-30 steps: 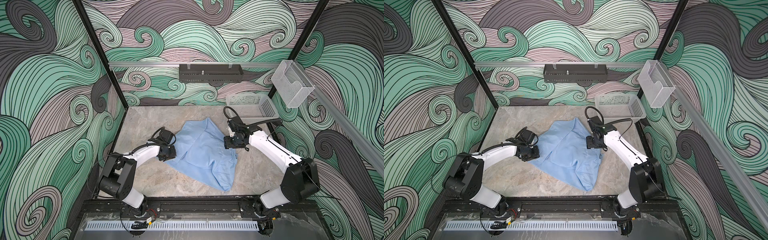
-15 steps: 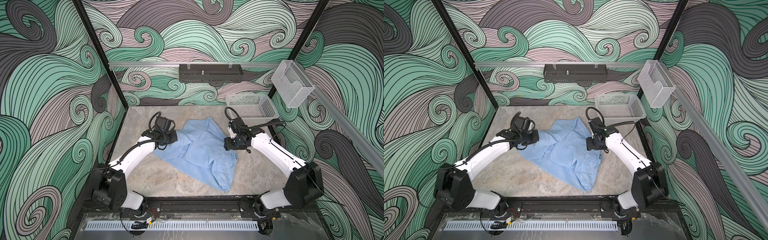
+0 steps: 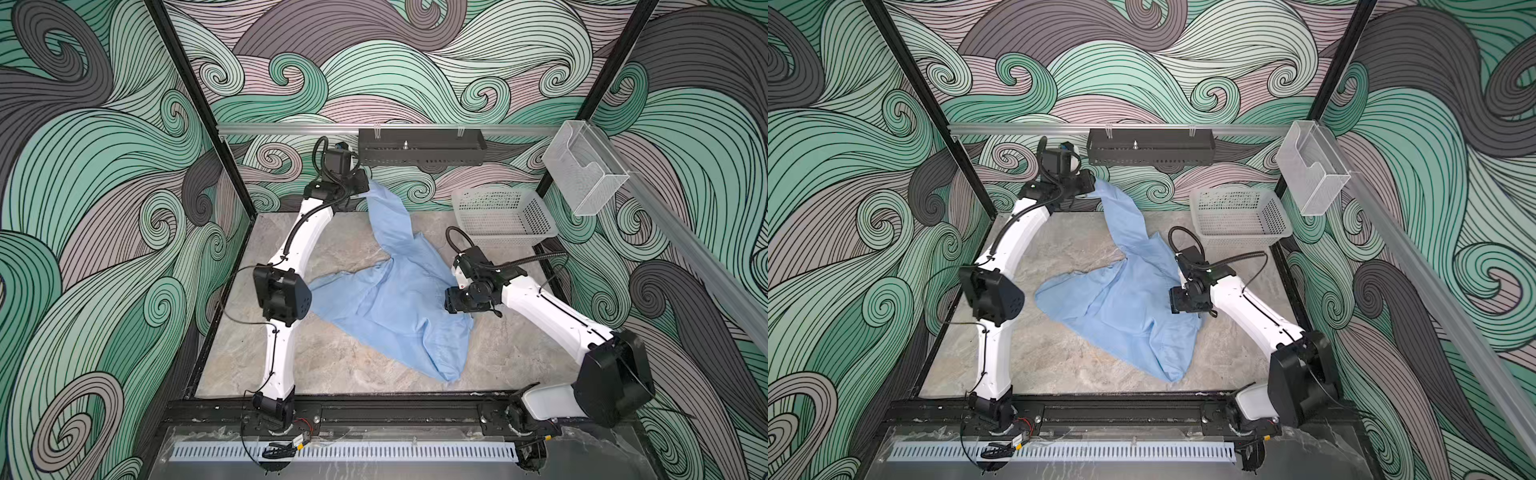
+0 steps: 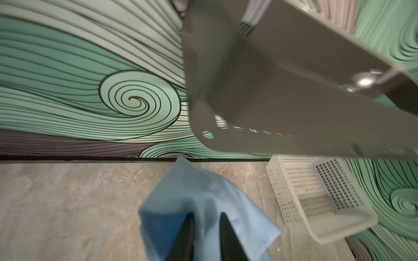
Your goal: Fold and stack the long sleeve shirts
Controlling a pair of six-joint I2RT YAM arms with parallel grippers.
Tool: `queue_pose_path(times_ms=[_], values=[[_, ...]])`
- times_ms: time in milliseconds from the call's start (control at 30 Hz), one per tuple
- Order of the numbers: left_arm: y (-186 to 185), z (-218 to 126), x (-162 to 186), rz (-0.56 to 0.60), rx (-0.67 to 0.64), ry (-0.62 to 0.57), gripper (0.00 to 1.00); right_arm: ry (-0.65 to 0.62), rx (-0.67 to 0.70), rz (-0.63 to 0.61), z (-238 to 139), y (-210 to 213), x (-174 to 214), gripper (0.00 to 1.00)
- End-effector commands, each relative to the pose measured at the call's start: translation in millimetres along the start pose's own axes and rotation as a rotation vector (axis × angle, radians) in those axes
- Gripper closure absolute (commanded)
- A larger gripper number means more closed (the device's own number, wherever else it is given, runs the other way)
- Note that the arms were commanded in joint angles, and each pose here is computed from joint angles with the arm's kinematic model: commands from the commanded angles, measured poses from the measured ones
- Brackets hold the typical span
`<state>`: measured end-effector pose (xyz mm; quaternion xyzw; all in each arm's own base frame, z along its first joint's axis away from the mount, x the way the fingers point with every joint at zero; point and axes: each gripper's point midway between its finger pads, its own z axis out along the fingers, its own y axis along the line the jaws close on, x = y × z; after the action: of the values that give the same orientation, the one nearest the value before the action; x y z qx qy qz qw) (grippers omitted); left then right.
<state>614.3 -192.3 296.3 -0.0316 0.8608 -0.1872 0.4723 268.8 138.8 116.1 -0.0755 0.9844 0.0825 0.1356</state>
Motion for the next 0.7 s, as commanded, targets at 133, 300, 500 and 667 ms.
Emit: queue_pose_path(times_ms=[133,300,500,667], values=[[18.2,-56.7,35.8,0.020,-0.113,0.225,0.43,-0.002,-0.012,0.026,-4.5,0.4,6.9,0.32],[47.3,-130.9,117.2,-0.016,-0.163,0.337,0.43,0.009,-0.002,0.062,8.6,-1.3,4.0,0.31],[88.5,-187.9,259.6,0.012,-0.234,0.547,0.35,0.013,-0.050,0.076,17.4,12.5,-5.0,0.30],[106.5,-208.2,325.7,-0.044,-0.286,0.690,0.30,0.024,-0.064,0.013,19.3,35.6,-5.7,0.30]])
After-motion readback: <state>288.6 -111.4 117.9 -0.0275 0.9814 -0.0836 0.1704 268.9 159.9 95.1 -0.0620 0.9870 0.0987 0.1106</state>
